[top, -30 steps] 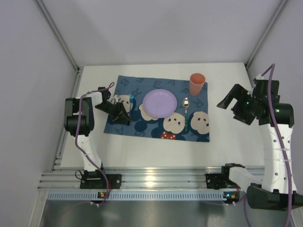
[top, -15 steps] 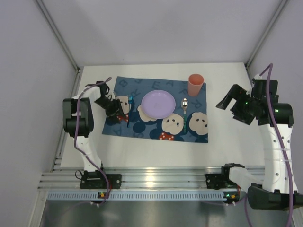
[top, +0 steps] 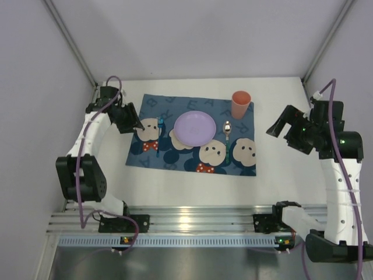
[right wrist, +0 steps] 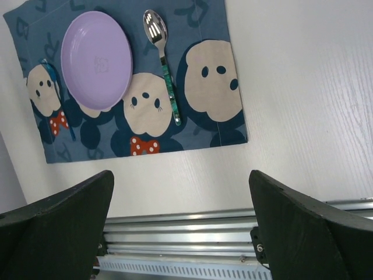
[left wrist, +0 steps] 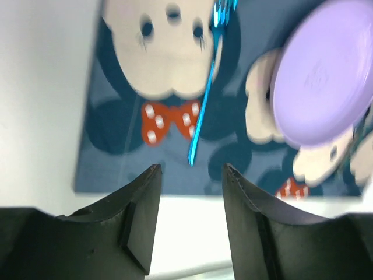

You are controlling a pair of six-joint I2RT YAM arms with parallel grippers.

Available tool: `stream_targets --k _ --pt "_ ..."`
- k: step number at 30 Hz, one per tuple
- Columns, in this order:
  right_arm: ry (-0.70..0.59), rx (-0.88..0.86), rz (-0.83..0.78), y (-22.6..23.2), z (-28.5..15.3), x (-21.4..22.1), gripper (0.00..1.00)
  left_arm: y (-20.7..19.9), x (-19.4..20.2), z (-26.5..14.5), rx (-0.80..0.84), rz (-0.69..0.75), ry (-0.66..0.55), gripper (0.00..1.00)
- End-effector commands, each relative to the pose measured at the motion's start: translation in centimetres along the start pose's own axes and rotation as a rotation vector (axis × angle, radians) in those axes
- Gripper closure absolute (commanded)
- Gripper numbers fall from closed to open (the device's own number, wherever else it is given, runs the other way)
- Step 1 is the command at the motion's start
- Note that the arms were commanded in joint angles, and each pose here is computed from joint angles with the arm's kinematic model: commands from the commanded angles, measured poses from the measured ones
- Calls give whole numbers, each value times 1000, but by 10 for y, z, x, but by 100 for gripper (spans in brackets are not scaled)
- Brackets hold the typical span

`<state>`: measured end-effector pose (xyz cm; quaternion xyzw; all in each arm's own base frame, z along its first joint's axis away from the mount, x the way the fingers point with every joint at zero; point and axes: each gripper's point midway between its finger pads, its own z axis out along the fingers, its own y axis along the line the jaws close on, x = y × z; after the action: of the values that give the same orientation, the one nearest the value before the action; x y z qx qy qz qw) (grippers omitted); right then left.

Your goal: Set the dinner table for one person

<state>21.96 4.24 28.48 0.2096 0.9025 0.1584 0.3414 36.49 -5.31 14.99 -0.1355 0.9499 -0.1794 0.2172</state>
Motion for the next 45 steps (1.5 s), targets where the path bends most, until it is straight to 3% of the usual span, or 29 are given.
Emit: stream_targets --k 1,3,5,6,7,8,9,10,11,15,20,33,36,45 --pt "-84 -79 -56 16 -23 -9 0 22 -45 -26 -120 2 -397 50" --pt "-115 -117 -68 21 -32 -9 0 16 -57 -59 -80 51 -625 50" --pt "-147 -139 -73 24 -40 -10 0 42 -58 -61 -142 96 -852 51" --pt "-177 -163 -82 27 -48 -12 0 43 -54 -85 -140 118 -973 51" --pt "-190 -175 -89 29 -52 -12 0 68 -29 -64 -196 119 -984 51" --pt "-213 -190 -97 31 -58 -12 0 65 -37 -83 -197 180 -1121 51" --pt "-222 -210 -106 34 -60 -13 0 69 -31 -91 -204 199 -1185 48" --pt "-228 -218 -116 35 -61 -12 0 85 -12 -74 -239 211 -1164 46" --pt "-234 -231 -123 35 -62 -10 0 88 -9 -76 -256 237 -1187 44" --pt "-243 -294 -139 42 -64 -4 0 109 8 -49 -335 287 -1092 44" --pt "-255 -314 -160 43 -66 -1 0 118 22 -19 -315 276 -1040 42" --pt "-230 -258 -170 33 -61 2 0 103 -20 4 -277 323 -1054 42" --pt "-233 -252 -169 32 -61 2 0 105 -26 13 -297 338 -1009 42" --pt "-223 -239 -163 29 -56 3 0 108 -28 20 -288 334 -974 42"
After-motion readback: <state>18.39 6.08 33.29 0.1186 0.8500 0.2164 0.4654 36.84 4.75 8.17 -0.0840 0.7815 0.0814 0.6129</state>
